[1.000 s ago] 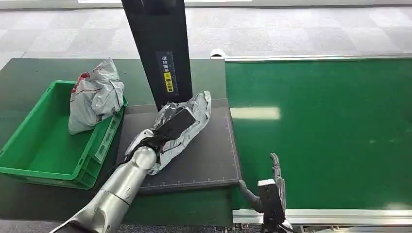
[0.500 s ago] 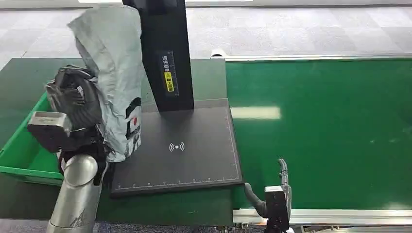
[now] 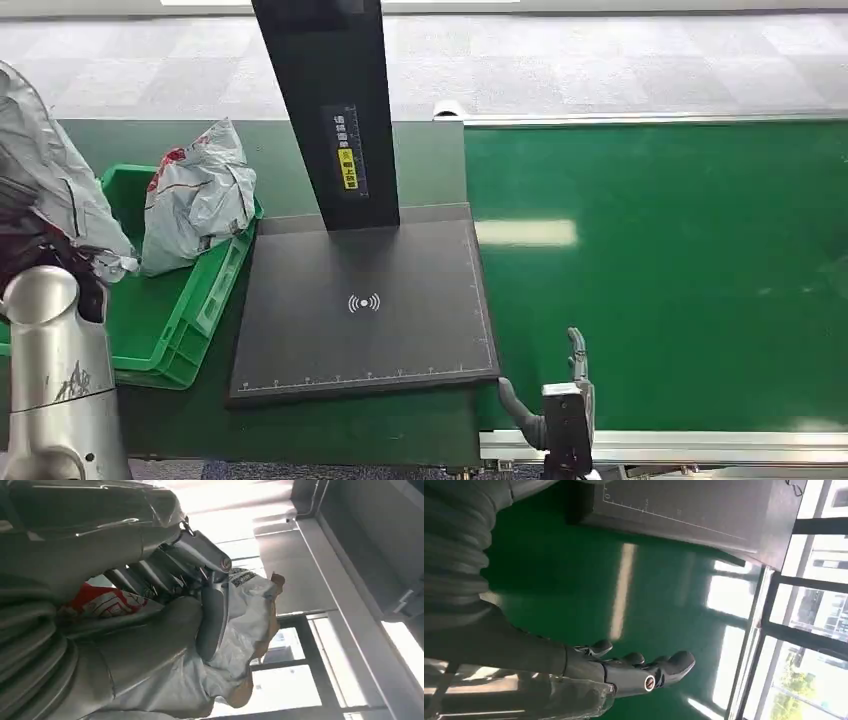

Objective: Moved the parcel from conveyor to table for the left to box.

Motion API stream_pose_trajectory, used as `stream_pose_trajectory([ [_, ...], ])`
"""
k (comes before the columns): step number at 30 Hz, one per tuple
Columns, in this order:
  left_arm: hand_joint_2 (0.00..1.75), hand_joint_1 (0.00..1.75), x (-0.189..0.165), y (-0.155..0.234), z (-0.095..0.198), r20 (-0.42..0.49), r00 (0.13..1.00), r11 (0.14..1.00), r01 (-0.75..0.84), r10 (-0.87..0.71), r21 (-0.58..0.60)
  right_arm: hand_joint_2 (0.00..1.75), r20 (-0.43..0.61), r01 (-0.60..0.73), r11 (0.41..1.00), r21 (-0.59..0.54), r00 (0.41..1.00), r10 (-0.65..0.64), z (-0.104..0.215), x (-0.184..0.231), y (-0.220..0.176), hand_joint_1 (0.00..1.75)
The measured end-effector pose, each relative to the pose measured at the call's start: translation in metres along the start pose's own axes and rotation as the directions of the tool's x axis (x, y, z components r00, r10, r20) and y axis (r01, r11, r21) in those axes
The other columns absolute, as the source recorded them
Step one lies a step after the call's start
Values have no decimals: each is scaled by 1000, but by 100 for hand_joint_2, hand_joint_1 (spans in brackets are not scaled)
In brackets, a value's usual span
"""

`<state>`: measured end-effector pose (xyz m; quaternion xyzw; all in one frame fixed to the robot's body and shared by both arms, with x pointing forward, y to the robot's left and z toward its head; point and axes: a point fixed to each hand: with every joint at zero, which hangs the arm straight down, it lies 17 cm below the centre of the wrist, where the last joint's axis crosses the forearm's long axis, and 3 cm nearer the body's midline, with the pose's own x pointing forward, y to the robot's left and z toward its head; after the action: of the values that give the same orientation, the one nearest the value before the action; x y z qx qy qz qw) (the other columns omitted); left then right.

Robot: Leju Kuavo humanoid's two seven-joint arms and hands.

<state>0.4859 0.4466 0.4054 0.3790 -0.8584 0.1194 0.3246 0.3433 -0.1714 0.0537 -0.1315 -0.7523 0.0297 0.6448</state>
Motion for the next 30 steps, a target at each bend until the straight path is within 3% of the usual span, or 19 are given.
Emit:
stream_pose_trajectory([
  [4,175,175,-21,3,-8,-52,997,998,60,-60,0,175,-4,5,1000,2,1000,-5,0,0,1,0],
  [8,175,175,-60,-4,-33,-108,975,980,191,-195,-51,175,-20,10,1000,2,1000,-10,0,-2,1,0],
  [11,175,175,-91,-17,-36,-169,955,967,224,-242,-121,175,-25,12,1000,7,1000,-12,0,-3,2,0],
  [12,175,117,-101,-25,-32,-204,954,970,189,-219,-156,175,-25,13,1000,9,1000,-13,0,-4,2,0],
  [13,175,2,-114,-37,-24,-259,950,972,122,-174,-203,175,-26,17,1000,13,1000,-17,0,-4,3,0],
  [16,175,0,-139,-65,7,-364,922,949,13,-133,-316,175,-27,39,999,23,999,-38,-1,-4,5,0],
  [21,175,0,-166,-70,35,-449,874,942,26,-183,-335,175,-27,43,999,33,999,-42,-2,-5,7,0],
  [22,0,0,-169,-70,39,-463,867,942,22,-184,-334,175,-28,43,999,34,999,-42,-2,-6,7,0],
  [30,0,0,-180,-57,49,-520,847,968,-25,-112,-249,175,-37,35,999,39,999,-33,1,-11,9,0],
])
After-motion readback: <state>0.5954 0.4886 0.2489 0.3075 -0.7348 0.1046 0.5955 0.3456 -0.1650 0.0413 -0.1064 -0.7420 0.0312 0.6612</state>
